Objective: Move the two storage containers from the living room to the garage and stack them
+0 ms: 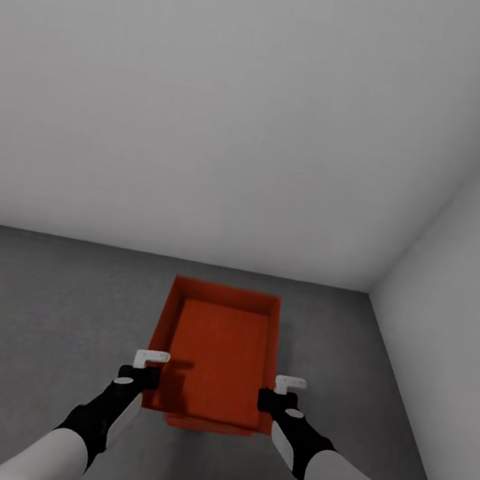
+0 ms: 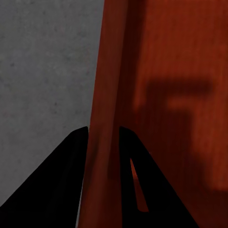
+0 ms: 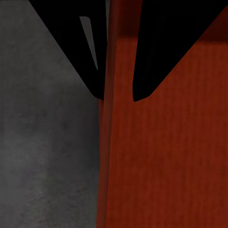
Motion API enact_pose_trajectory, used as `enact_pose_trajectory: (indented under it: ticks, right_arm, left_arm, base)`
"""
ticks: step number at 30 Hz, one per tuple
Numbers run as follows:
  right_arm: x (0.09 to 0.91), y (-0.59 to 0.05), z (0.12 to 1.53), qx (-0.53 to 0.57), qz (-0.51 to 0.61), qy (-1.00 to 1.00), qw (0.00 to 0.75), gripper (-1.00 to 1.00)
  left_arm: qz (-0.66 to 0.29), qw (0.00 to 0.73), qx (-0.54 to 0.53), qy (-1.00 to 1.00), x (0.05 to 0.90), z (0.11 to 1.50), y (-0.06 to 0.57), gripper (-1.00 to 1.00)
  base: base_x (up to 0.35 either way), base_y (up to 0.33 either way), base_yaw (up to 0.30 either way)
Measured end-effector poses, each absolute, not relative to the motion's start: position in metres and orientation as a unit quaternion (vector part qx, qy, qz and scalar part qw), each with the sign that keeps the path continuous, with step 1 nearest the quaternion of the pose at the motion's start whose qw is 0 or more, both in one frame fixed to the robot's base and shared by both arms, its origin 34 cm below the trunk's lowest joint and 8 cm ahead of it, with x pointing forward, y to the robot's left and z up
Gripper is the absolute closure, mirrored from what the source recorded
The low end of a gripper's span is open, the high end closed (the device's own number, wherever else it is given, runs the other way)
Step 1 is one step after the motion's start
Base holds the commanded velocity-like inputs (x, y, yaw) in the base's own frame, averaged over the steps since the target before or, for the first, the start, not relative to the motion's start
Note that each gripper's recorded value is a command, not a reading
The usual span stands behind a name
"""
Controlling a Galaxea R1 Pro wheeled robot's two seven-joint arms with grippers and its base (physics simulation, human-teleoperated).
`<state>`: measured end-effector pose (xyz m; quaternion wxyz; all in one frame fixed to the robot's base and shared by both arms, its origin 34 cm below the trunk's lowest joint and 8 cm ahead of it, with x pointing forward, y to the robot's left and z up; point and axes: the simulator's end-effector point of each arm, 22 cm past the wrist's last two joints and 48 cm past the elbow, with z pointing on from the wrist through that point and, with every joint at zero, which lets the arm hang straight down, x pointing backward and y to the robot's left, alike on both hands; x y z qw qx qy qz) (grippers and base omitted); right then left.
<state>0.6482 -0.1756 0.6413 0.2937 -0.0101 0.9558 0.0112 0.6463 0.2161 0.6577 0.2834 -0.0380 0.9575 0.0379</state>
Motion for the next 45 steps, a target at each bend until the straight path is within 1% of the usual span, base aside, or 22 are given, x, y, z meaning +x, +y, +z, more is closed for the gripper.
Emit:
enact_pose_trajectory:
  ticks: [18, 45]
  right_arm:
    - [0.648, -0.175, 0.641, -0.01, 0.011, 0.956, 0.293, 1.0]
    - [0.636, -0.175, 0.621, -0.008, 0.012, 0.961, 0.276, 1.0]
  left_arm:
    - [0.038, 0.283, -0.038, 0.958, 0.646, 0.657, 0.217, 1.0]
    - [0.039, 0.266, -0.036, 0.963, 0.635, 0.638, 0.217, 1.0]
  base:
    - [0.3, 0.0, 0.0]
    - [0.013, 0.0, 0.0]
